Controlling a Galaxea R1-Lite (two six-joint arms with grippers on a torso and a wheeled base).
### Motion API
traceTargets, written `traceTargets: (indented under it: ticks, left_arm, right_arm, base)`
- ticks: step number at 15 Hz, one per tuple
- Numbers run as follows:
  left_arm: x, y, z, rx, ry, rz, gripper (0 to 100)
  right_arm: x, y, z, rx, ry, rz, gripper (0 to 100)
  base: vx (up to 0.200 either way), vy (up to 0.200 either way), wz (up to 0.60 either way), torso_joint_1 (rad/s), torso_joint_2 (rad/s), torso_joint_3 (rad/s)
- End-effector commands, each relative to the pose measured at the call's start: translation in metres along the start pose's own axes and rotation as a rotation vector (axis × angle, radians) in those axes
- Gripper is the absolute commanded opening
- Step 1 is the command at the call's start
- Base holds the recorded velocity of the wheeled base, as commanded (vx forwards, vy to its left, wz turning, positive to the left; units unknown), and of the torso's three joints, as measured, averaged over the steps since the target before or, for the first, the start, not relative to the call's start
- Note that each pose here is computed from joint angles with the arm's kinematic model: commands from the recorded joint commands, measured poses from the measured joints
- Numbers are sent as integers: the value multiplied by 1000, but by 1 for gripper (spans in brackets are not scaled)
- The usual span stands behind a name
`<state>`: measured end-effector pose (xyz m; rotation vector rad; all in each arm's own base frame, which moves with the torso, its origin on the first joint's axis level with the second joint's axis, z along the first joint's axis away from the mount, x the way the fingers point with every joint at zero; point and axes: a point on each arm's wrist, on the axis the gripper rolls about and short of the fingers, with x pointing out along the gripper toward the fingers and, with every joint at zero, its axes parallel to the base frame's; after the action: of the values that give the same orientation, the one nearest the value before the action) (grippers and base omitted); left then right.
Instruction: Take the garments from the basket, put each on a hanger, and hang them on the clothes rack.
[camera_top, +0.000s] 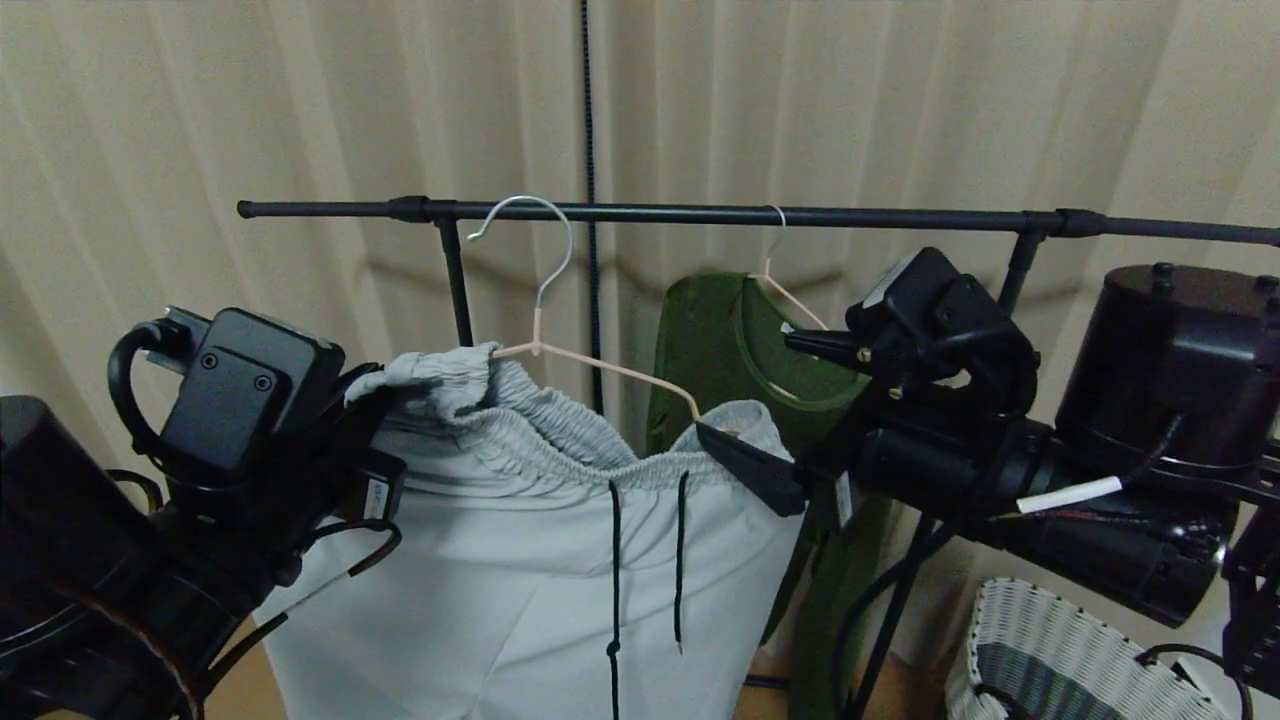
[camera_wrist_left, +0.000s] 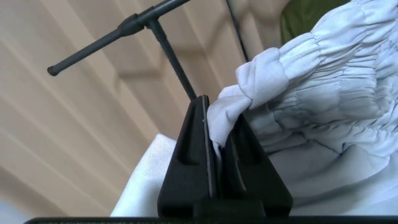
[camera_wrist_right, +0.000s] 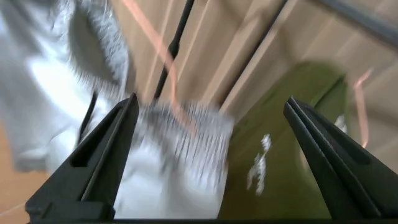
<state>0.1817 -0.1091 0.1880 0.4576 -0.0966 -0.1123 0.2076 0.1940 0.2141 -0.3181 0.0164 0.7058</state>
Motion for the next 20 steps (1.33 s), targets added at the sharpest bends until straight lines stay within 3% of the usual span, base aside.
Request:
traceTargets:
  ticks: [1,4,14,15,20]
  left_arm:
    - [-1,-2,1,-2,-6,-9,0]
    - [2,-1,4,-12,-23,2,0]
    - [-5,-12,14,-55,-65,-53,0]
    - [-6,-11,14,-56,-67,-51,0]
    - [-7,-11,12,-52,-60,-55,0]
  right_arm:
    - [15,3,0,-21,4,5,100]
    - [22,14,0,-38,9,41,100]
    - [41,16,-8,-39,37,32,100]
    - [41,16,-7,-39,36,30,0]
    - [40,15,-6,-37,31,26,0]
  base:
    - [0,0,0,0,0,0]
    - [0,0,0,0,0,0]
    - [0,0,0,0,0,0]
    - [0,0,0,0,0,0]
    - [0,0,0,0,0,0]
